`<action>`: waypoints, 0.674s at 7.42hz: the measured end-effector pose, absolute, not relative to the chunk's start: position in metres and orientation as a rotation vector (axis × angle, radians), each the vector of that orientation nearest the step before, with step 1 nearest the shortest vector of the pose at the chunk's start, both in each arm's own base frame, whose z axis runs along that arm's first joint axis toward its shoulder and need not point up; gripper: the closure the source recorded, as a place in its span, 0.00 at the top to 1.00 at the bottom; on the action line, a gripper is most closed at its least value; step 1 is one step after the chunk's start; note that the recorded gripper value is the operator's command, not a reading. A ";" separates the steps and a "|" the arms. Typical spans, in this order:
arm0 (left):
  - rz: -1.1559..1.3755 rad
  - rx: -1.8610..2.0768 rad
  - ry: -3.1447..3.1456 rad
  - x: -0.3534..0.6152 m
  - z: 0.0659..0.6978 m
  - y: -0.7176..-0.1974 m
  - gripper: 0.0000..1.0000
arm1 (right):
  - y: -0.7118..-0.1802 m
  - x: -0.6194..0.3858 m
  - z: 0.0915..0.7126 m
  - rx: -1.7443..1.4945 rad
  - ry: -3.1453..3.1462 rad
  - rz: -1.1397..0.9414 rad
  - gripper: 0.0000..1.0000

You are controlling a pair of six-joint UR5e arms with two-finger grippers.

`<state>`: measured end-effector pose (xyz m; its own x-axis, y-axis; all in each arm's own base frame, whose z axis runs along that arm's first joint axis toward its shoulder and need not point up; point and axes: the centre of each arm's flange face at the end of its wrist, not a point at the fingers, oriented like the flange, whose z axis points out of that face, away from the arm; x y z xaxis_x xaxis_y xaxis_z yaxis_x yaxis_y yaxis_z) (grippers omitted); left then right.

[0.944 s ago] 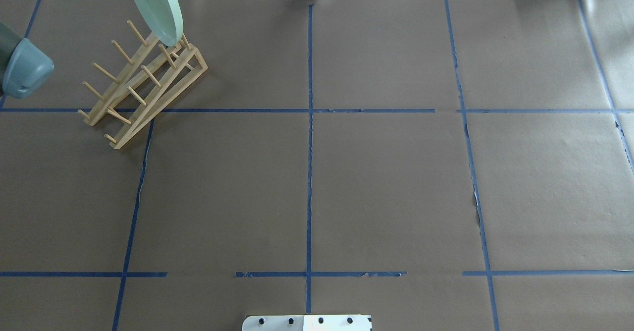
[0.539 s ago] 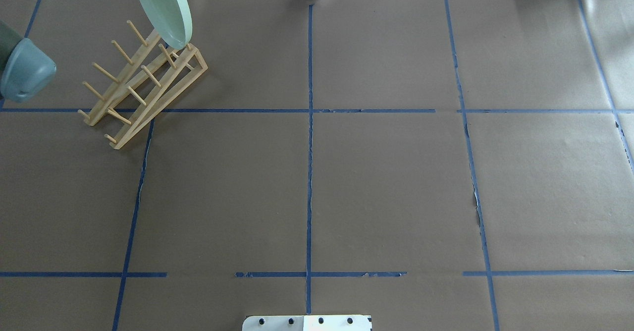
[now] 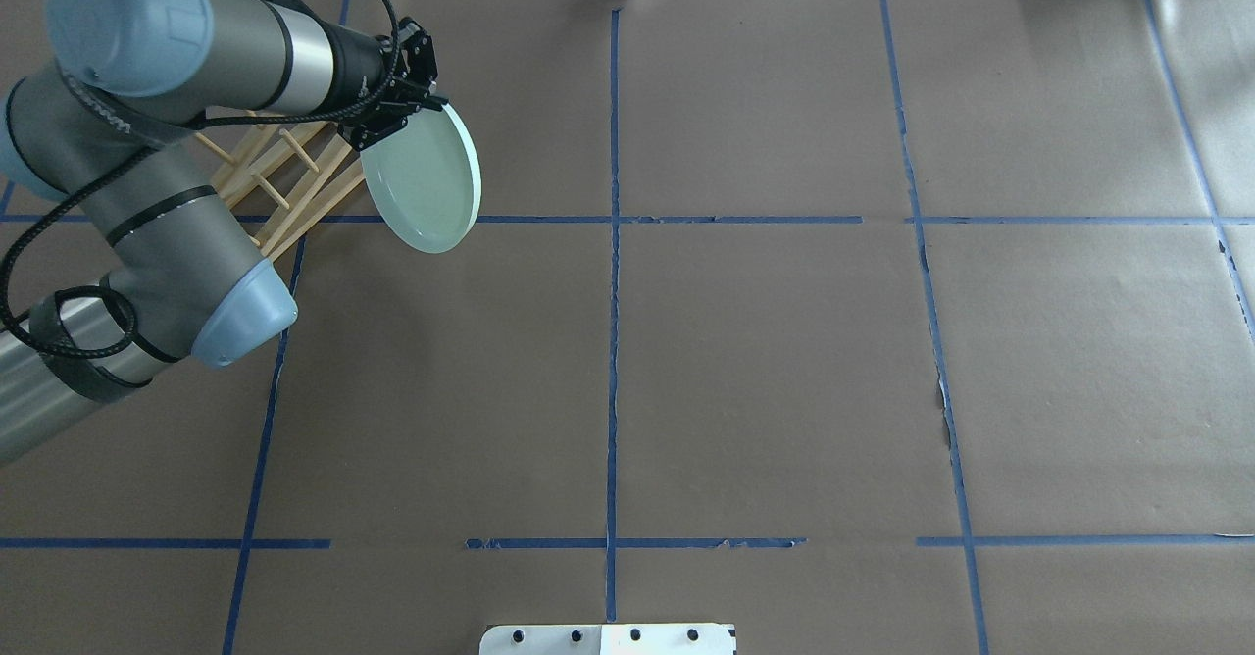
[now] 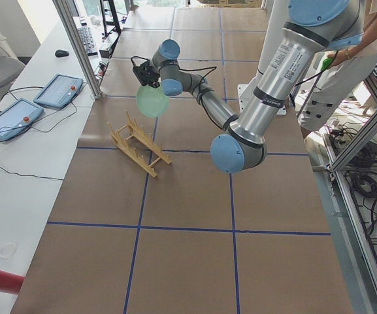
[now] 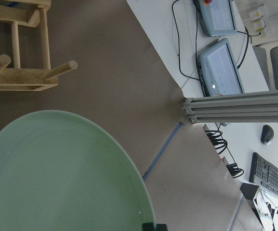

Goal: Place plate on table
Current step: 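Carry the plate with the left gripper away from the rack toward the robot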

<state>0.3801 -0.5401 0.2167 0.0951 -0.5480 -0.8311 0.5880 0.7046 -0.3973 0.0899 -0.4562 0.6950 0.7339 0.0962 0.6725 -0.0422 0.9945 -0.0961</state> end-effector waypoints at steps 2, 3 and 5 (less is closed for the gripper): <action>-0.726 0.051 1.036 0.409 0.209 -0.519 0.00 | -0.456 0.090 0.695 -0.076 -0.743 0.076 1.00; -0.665 0.050 0.955 0.420 0.202 -0.510 0.00 | -0.456 0.090 0.695 -0.076 -0.743 0.076 1.00; -0.533 0.031 0.818 0.452 0.198 -0.490 0.00 | -0.456 0.090 0.695 -0.076 -0.743 0.076 1.00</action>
